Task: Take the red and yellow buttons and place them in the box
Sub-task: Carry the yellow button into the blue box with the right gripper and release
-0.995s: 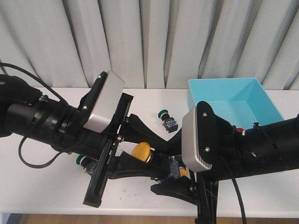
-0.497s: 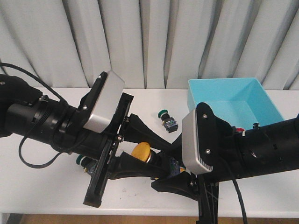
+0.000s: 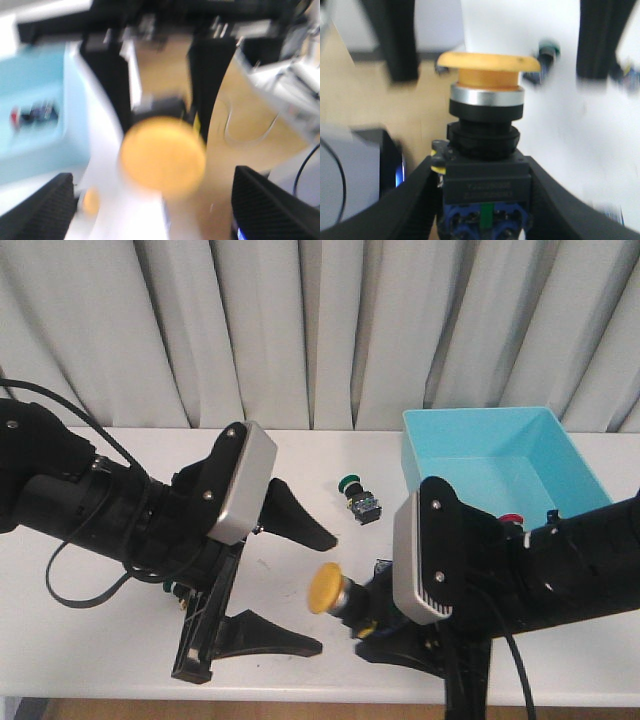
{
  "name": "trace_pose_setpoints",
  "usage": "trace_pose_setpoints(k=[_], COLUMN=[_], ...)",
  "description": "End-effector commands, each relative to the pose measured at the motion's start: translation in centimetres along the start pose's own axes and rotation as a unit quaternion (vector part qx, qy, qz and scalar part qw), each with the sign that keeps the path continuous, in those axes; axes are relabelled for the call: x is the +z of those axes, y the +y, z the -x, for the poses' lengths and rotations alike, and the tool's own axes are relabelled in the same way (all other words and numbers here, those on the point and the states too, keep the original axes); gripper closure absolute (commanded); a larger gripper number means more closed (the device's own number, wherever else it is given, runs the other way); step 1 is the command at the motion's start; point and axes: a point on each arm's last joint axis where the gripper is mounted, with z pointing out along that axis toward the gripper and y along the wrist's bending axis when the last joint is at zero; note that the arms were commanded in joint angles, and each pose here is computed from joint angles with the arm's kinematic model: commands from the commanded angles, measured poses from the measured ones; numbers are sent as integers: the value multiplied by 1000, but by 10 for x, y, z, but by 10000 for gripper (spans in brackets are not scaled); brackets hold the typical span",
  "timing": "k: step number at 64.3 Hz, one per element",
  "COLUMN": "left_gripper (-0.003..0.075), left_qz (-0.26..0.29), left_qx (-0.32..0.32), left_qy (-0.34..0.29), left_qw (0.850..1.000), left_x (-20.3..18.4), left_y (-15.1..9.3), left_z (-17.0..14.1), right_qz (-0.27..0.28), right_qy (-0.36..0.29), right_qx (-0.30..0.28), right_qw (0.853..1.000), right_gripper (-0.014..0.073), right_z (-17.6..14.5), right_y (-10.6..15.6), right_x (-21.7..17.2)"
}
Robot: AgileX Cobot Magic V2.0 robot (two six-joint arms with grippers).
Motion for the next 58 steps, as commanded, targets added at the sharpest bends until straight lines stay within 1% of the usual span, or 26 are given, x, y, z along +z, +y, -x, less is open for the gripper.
trace_pose_setpoints(k=[1, 3, 6, 7, 8, 9, 11, 14, 15, 17, 19, 20, 21, 22, 24, 26, 28, 32, 37, 41, 55, 58], left_gripper=[103, 110, 118, 121, 125, 129, 136, 146, 148, 152, 155, 156, 157, 158, 158, 158, 158, 158, 158, 158, 158, 158], left_qz=[63, 78, 106, 113, 119, 126, 139, 158, 161, 168, 172, 172, 173, 174, 174, 174, 174, 174, 174, 172, 162, 159], left_qx=[-13, -21, -33, -36, -40, -41, -54, -64, -68, -72, -75, -75, -77, -77, -77, -77, -77, -77, -78, -81, -82, -83], left_qy=[24, 42, 63, 69, 76, 84, 92, 104, 106, 110, 114, 115, 116, 116, 116, 115, 115, 115, 115, 115, 116, 116], left_qw=[998, 996, 992, 991, 989, 988, 984, 980, 979, 977, 976, 975, 975, 975, 975, 975, 975, 975, 975, 975, 977, 977], left_x=[-10, -10, -11, -11, -11, -11, -12, -13, -13, -13, -14, -14, -14, -14, -14, -14, -14, -14, -14, -14, -13, -13], left_y=[8, 11, 16, 17, 19, 20, 22, 25, 26, 27, 28, 28, 28, 28, 28, 28, 28, 28, 28, 28, 26, 25], left_z=[7, 3, -2, -3, -5, -6, -8, -11, -12, -13, -14, -14, -14, -14, -14, -14, -14, -14, -14, -14, -14, -14], right_qz=[-56, -71, -108, -120, -135, -153, -181, -216, -228, -250, -273, -276, -285, -289, -297, -305, -306, -309, -307, -306, -297, -294], right_qy=[35, 51, 74, 71, 80, 79, 84, 86, 84, 92, 94, 99, 101, 101, 110, 117, 120, 129, 141, 146, 160, 171], right_qx=[25, 42, 69, 100, 110, 141, 174, 238, 269, 306, 355, 362, 379, 389, 418, 436, 450, 466, 480, 486, 490, 494], right_qw=[997, 995, 989, 985, 981, 975, 964, 943, 932, 914, 889, 885, 875, 869, 851, 839, 830, 819, 810, 806, 804, 800], right_gripper=[379, 379, 379, 379, 379, 379, 379, 378, 378, 378, 378, 378, 378, 378, 378, 377, 376, 375, 372, 370, 368, 368], right_z=[-1, -4, -9, -9, -12, -13, -16, -22, -23, -30, -35, -38, -41, -41, -49, -55, -59, -66, -75, -80, -93, -101], right_y=[-7, -10, -16, -17, -20, -24, -31, -43, -47, -56, -68, -70, -77, -80, -89, -98, -107, -126, -146, -161, -216, -224], right_x=[-13, -14, -16, -16, -17, -19, -22, -27, -30, -34, -40, -40, -43, -45, -46, -49, -49, -49, -41, -34, 3, 9])
